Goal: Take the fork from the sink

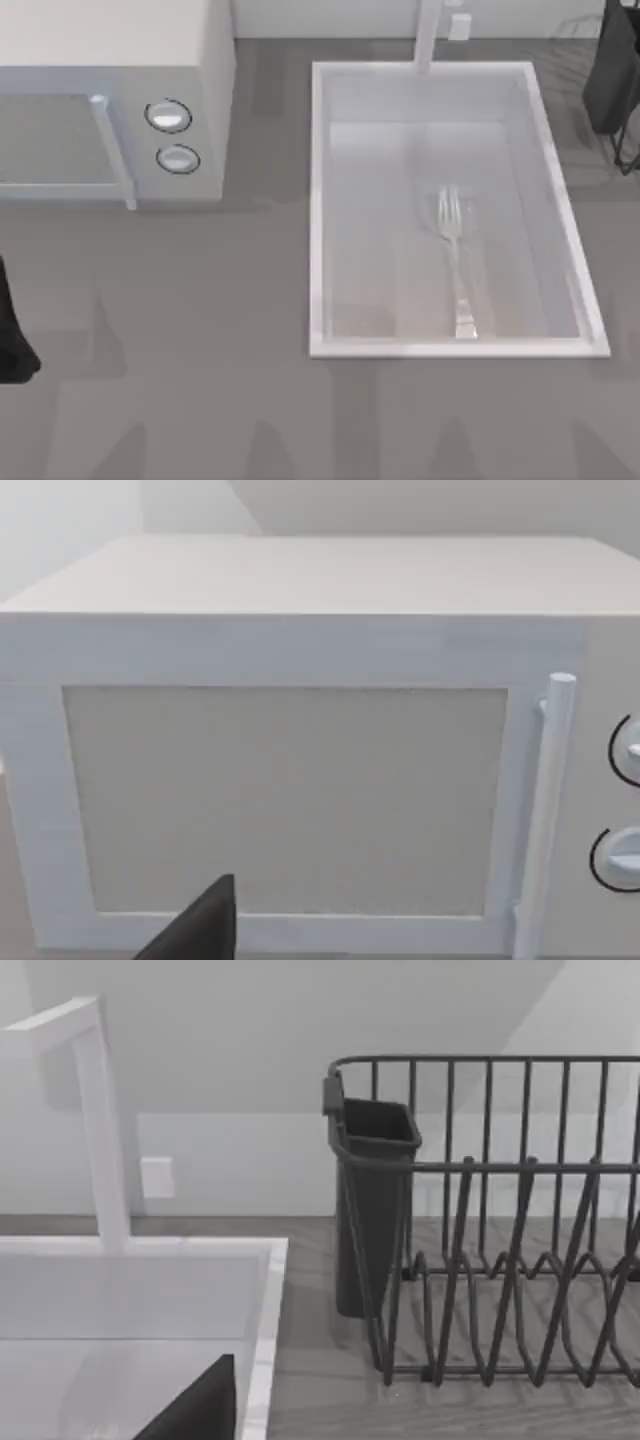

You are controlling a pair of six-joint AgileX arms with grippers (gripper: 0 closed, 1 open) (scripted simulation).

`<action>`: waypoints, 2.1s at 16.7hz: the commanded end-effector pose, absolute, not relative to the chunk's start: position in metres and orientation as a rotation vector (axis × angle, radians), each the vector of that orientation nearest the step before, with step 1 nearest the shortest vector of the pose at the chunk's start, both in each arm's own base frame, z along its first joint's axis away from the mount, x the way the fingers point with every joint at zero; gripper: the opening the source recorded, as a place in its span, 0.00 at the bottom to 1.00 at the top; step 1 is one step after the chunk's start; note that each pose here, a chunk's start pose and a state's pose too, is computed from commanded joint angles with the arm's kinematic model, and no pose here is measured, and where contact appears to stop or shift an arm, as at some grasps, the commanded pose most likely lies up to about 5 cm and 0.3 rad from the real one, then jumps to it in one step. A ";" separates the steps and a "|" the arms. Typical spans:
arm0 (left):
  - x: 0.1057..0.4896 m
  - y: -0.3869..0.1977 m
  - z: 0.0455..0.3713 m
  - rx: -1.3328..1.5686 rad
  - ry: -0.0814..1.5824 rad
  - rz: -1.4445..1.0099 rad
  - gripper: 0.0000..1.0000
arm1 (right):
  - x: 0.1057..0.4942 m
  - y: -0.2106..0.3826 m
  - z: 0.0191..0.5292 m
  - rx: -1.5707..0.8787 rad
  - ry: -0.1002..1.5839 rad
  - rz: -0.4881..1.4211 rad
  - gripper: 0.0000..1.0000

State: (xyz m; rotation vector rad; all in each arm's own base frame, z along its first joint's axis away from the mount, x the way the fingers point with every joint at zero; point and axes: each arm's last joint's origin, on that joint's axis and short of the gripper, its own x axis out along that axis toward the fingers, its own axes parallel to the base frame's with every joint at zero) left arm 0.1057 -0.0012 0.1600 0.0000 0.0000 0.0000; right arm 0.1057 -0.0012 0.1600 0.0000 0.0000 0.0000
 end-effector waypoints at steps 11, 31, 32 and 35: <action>0.106 -0.001 0.160 0.000 0.000 0.000 1.00 | 0.106 -0.001 0.160 0.000 0.000 0.000 1.00; 0.106 -0.001 0.160 0.000 0.000 0.000 1.00 | 0.115 0.003 0.204 0.038 0.166 0.033 1.00; 0.106 -0.001 0.160 0.000 0.000 0.000 1.00 | 0.120 0.005 0.215 0.047 0.212 0.041 1.00; 0.106 -0.001 0.160 0.000 0.000 0.000 1.00 | 0.145 0.012 0.252 0.073 0.373 0.065 1.00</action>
